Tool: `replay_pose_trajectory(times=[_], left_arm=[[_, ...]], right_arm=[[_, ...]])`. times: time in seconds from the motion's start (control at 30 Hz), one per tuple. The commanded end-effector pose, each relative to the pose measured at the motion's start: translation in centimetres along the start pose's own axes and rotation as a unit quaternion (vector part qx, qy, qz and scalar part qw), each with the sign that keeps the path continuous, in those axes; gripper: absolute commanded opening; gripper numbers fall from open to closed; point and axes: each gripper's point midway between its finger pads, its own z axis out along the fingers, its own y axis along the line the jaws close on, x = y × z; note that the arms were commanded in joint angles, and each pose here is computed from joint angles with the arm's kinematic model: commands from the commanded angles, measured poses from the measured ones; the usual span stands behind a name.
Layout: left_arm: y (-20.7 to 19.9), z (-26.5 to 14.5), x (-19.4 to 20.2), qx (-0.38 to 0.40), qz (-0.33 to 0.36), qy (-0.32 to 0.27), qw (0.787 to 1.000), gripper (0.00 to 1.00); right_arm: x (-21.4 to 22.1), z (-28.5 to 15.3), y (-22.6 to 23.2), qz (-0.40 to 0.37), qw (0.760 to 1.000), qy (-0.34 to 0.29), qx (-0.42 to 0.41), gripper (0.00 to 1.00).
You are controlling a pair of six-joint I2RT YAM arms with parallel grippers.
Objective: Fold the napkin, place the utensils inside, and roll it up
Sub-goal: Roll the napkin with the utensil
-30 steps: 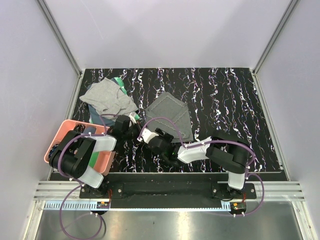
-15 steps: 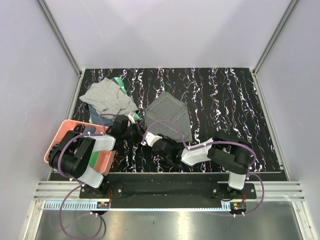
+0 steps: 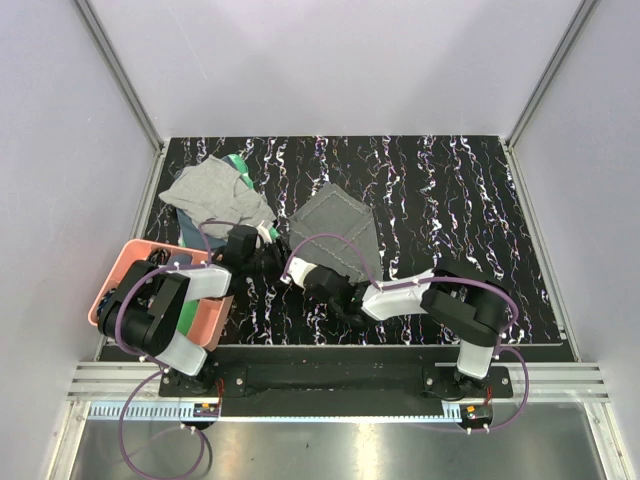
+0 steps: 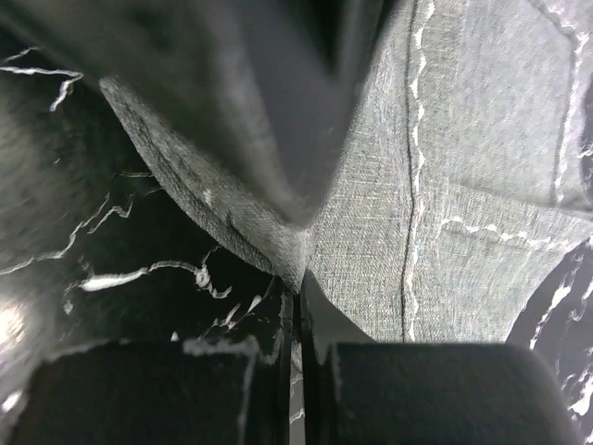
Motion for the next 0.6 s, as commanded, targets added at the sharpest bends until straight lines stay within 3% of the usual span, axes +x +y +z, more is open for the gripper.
replay_pose_trajectory(times=[0.0,0.13,0.2,0.57], left_arm=[[-2.9,-0.5,-2.4,0.028,0.047,-0.021,0.998,0.59],[-2.7,-0.8,-3.0,0.013,0.062,-0.028,0.998,0.66],[-2.6,-1.0,-3.1,0.006,0.072,-0.03,0.997,0.69],[-2.3,-2.8,-4.4,-0.033,0.114,-0.079,0.99,0.77]], right_arm=[[0.3,-2.2,0.6,0.05,0.996,0.037,-0.062,0.0],[1.0,-4.4,0.4,0.084,0.988,0.081,-0.097,0.0],[-0.5,-4.7,0.2,0.103,0.986,0.071,-0.108,0.0],[-0.1,-5.8,0.8,0.152,0.951,0.15,-0.224,0.0]])
